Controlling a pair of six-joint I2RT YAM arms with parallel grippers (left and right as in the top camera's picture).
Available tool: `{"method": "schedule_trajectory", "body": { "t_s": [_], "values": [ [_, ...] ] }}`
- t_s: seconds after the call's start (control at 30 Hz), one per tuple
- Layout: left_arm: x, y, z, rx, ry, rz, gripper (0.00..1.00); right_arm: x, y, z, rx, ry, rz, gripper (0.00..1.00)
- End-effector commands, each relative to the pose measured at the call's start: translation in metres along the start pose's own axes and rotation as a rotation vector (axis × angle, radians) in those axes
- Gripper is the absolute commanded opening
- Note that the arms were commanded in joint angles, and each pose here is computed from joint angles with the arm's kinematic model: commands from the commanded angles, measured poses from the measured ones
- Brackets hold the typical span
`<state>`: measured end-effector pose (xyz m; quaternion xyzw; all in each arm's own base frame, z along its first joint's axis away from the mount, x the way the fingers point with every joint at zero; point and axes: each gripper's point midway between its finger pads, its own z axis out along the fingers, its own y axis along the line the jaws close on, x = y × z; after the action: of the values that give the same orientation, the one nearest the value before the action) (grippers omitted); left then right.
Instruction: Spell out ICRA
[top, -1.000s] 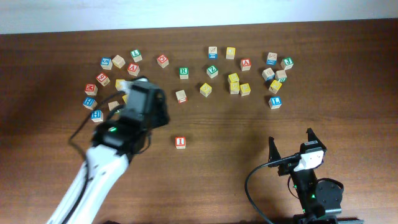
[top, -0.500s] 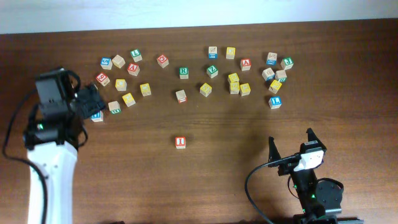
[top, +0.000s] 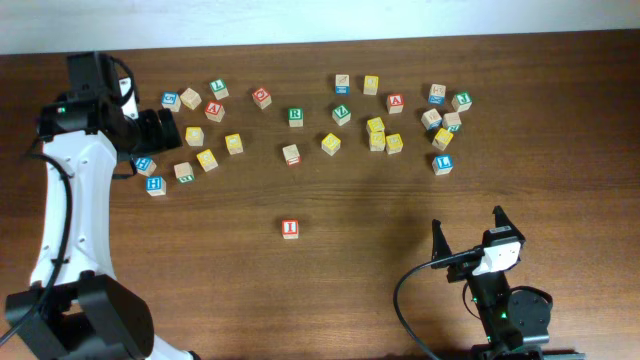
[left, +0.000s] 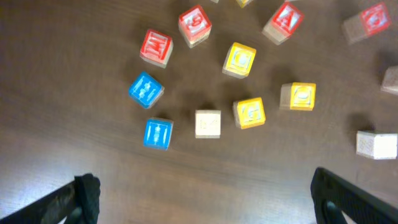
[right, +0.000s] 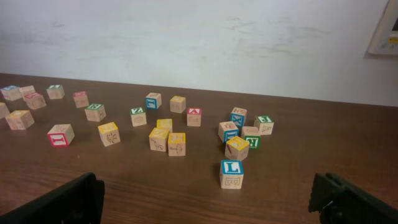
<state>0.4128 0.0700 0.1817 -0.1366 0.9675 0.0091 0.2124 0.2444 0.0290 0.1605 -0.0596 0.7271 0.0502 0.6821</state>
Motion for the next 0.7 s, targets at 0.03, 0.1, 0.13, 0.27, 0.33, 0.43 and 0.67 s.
{"method": "schedule_trajectory", "body": {
  "t_s": [0.03, 0.1, 0.13, 0.27, 0.33, 0.43, 0.67],
  "values": [
    [-0.019, -0.015, 0.011, 0.083, -0.082, 0.042, 1.0, 0.003, 0.001, 0.0, -0.005, 0.006, -0.003, 0.98],
    [-0.034, -0.016, 0.02, 0.084, -0.131, 0.044, 0.99, 0.003, 0.001, 0.0, -0.005, 0.006, -0.002, 0.98],
    [-0.041, -0.017, 0.024, 0.086, -0.154, 0.044, 0.99, 0.003, 0.001, 0.0, -0.005, 0.006, -0.002, 0.98],
    [-0.063, -0.02, 0.063, 0.091, -0.202, 0.052, 0.89, 0.003, 0.001, 0.0, -0.005, 0.006, -0.003, 0.98],
    [-0.062, -0.023, 0.082, 0.091, -0.19, 0.1, 0.84, 0.003, 0.001, 0.0, -0.005, 0.006, -0.003, 0.98],
    [-0.051, -0.04, 0.107, 0.091, -0.154, 0.267, 0.8, 0.003, 0.001, 0.0, -0.005, 0.006, -0.002, 0.98],
    [-0.056, -0.065, 0.133, 0.012, -0.192, 0.376, 0.76, 0.003, 0.001, 0.0, -0.005, 0.006, -0.003, 0.98]
  ]
}}
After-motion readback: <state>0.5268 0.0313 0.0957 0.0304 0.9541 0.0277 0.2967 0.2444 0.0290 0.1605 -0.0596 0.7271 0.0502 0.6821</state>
